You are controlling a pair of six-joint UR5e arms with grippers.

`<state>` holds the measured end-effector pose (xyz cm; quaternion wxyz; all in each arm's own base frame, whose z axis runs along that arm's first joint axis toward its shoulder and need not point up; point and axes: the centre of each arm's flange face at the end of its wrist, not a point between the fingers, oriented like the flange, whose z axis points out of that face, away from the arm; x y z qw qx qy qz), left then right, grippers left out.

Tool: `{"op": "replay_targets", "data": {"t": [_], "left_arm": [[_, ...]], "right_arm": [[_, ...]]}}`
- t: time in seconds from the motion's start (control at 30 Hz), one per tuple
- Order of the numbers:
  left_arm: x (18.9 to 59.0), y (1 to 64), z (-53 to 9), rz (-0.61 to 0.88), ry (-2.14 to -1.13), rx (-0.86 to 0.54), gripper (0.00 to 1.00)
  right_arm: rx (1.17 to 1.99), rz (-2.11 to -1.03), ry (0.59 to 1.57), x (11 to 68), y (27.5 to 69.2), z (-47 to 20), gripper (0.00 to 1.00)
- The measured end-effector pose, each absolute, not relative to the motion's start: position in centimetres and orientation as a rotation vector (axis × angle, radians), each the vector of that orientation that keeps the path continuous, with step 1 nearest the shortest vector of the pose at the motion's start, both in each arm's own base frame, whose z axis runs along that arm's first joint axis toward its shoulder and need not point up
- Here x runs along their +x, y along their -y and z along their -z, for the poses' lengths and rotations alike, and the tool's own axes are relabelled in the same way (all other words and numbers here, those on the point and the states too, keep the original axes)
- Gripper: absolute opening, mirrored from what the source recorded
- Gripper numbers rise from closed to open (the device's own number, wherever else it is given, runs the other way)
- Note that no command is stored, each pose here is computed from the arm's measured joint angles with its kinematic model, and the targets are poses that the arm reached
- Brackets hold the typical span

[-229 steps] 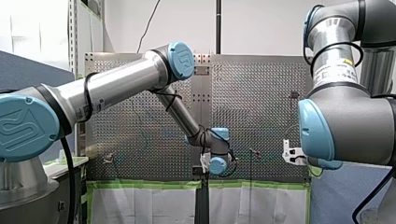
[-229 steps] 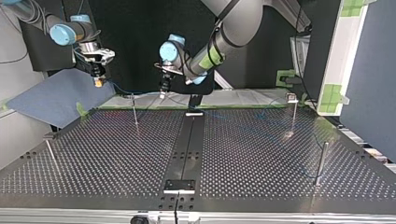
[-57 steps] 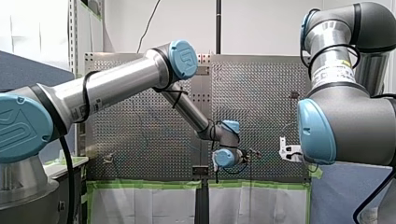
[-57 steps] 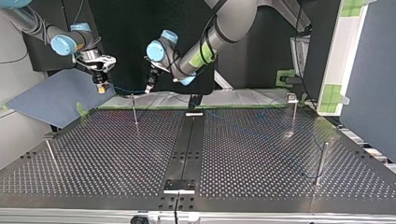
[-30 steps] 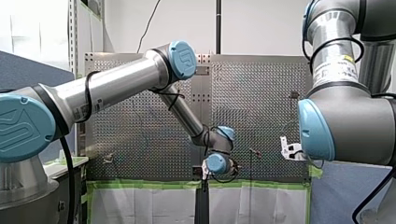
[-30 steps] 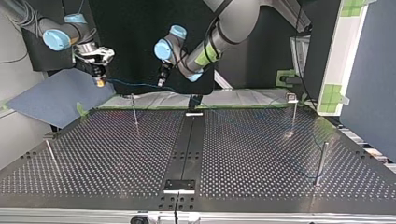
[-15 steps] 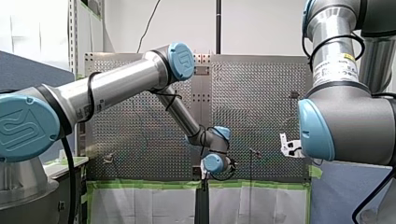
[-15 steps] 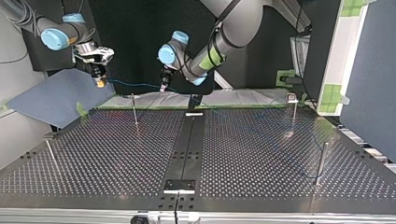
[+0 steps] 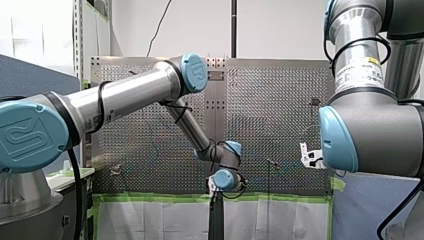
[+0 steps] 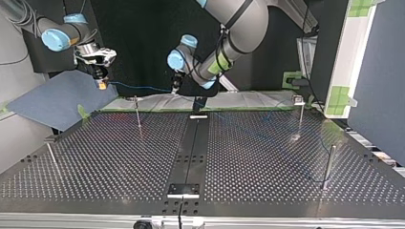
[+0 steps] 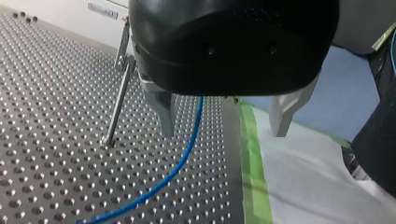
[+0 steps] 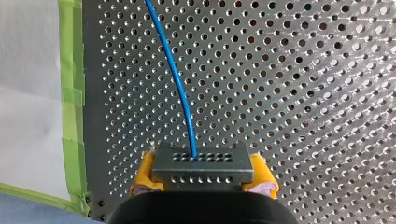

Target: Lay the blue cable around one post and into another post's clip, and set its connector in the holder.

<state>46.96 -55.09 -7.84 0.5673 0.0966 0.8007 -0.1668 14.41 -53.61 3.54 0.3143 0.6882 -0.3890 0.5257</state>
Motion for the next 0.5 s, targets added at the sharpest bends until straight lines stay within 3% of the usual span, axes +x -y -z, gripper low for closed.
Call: {"op": "replay_targets", "data": {"t": [0.33, 0.37, 0.4, 0.47, 0.5], "left_arm": [[47.81, 55.25, 7.46, 0.407, -1.835, 0.204, 1.00], [47.83, 55.27, 7.45, 0.408, -1.833, 0.203, 0.86], [47.87, 55.29, 7.40, 0.409, -1.831, 0.202, 0.86], [47.89, 55.29, 7.38, 0.409, -1.829, 0.201, 0.69], [47.90, 55.30, 7.37, 0.409, -1.829, 0.201, 0.69]], "right_arm": [[1.811, -1.388, 1.024, 14.43, 53.66, -3.55, 0.00], [1.812, -1.388, 1.024, 14.46, 53.64, -3.54, 0.00], [1.812, -1.388, 1.024, 14.47, 53.64, -3.55, 0.00], [1.812, -1.388, 1.024, 14.46, 53.64, -3.55, 0.00], [1.811, -1.388, 1.024, 14.46, 53.65, -3.55, 0.00]]}}
